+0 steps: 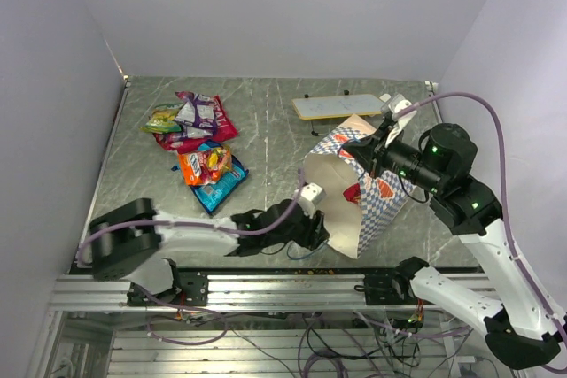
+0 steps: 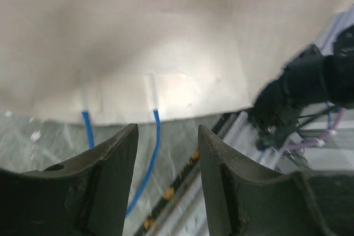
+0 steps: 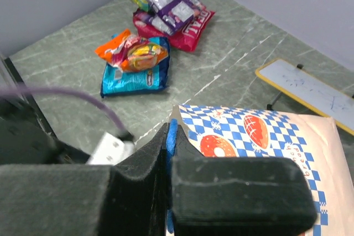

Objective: Take the snacks out of the paper bag

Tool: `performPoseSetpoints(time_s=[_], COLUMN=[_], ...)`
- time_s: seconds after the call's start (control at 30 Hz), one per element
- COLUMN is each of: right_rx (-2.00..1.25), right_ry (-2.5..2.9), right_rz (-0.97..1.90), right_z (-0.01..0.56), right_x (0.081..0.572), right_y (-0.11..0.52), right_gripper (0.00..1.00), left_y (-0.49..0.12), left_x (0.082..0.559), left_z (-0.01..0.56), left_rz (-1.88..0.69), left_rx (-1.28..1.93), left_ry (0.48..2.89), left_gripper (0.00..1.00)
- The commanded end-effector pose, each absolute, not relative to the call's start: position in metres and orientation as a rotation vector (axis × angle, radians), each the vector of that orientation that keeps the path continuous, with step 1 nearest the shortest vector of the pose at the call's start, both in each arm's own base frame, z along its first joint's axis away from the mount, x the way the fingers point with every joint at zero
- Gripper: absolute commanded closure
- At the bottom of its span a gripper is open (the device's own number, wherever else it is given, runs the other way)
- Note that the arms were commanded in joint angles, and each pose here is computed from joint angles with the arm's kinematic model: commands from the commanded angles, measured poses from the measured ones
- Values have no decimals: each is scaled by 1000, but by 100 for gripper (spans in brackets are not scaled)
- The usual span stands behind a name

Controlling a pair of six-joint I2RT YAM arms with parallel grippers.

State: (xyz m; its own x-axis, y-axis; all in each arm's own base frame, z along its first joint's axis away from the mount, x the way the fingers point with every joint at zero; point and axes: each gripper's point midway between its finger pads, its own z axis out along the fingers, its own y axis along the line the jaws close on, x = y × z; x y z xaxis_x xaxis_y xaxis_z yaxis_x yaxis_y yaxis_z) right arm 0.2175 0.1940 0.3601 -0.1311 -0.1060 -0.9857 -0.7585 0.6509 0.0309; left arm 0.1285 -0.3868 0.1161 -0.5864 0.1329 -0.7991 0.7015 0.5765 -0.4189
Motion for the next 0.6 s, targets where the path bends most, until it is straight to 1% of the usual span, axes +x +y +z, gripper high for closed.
performPoseSetpoints(time_s=[0.0,0.07,0.2,0.37,0.4,0.57], right_rx=[-674,-676,-690,-706,-711,-754], right_ry=[1611,1603,1581,1577,1578,1585], right_rz=[629,623,613,612,613,620], right_z=[383,387,390,389,390,392], right_x=[218,217,214,208,208,204], right_y=[186,185,183,181,182,183], right_gripper=[100,100,100,100,100,100], left_y=[-443,-459,-475,-483,-483,-486], left_x=[155,162,183,209,215,239], left_z=[133,125,97,89,89,79], left_rz=[-1075,-1083,-995,-859,-824,-661], left_rx=[555,522,473,426,412,380], left_ry=[1888,1876,1875,1847,1847,1838], left_gripper=[43,42,40,36,34,16])
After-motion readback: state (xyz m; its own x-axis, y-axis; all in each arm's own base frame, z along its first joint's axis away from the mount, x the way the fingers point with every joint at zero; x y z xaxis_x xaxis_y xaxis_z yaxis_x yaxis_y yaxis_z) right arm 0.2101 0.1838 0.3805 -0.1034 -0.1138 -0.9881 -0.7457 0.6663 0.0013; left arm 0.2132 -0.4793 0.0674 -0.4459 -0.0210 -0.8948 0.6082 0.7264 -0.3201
